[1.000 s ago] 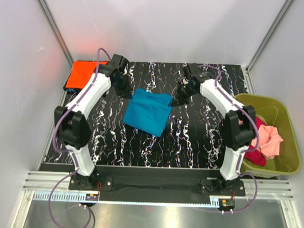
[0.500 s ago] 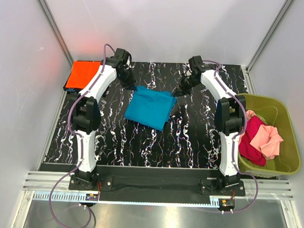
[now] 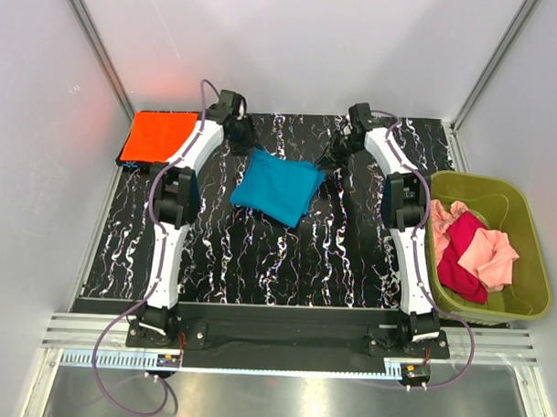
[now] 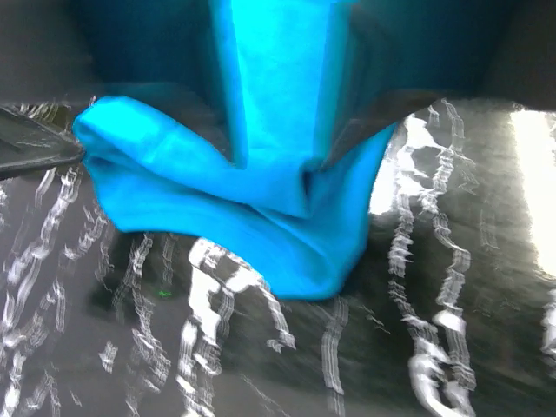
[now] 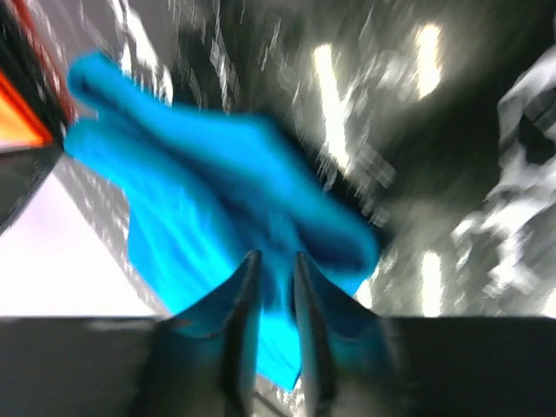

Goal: Fold and stack the t-shirts
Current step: Fold the tshirt

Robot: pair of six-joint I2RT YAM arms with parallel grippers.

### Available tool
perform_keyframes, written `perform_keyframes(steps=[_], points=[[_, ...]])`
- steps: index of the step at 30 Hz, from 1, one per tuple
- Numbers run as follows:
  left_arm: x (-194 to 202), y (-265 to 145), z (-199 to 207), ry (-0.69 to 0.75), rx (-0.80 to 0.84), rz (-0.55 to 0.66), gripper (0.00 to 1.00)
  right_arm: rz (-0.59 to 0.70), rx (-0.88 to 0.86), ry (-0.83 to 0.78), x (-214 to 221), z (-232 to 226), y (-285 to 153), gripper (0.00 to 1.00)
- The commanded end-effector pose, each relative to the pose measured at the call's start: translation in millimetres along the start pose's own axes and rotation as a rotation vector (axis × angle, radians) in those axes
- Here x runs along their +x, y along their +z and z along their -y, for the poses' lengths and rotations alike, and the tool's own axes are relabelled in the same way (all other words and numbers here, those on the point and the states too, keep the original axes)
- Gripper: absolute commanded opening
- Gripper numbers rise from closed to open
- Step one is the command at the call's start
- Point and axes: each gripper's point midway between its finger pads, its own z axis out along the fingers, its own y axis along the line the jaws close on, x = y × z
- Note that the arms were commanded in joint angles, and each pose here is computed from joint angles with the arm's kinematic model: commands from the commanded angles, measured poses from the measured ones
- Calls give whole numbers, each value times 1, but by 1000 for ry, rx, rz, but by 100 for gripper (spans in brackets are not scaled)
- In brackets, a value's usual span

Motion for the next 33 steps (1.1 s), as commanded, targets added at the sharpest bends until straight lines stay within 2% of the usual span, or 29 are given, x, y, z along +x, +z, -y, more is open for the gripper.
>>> perform_keyframes(steps=[1, 2, 5, 6, 7, 10, 13, 16, 21, 26, 30, 33], points=[[-57, -42, -5, -22, -20, 174, 62, 79, 31, -52, -23, -11, -31, 35], [-57, -49, -6, 7, -27, 180, 63, 99, 57, -63, -26, -9, -36, 44], [-52, -86, -5, 38, -47, 216, 64, 109, 148, -72, -18, 2, -60, 55], [-34, -84, -14, 36, -56, 174, 64, 107, 165, -80, -15, 5, -64, 56], [-35, -107, -4, 52, -27, 201, 61, 98, 179, -95, -10, 5, -66, 56], [-5, -118, 3, 89, 18, 171, 55, 66, 211, -147, 11, 5, -75, 56], [29, -104, -6, 96, 11, 73, 54, 22, 190, -198, 41, -7, -74, 57], [57, -83, -13, 98, 15, -27, 55, -22, 92, -189, 68, -21, -73, 57], [81, -71, -5, 165, 38, -75, 51, -108, 10, -262, 114, -51, -64, 51], [88, -66, -15, 133, -22, -78, 46, -218, -57, -263, 151, -74, -33, 43], [90, -60, -33, 126, -115, -99, 45, -232, -56, -259, 150, -73, -11, 37], [103, -48, -46, 121, -163, -166, 44, -238, -30, -257, 145, -65, 4, 35]])
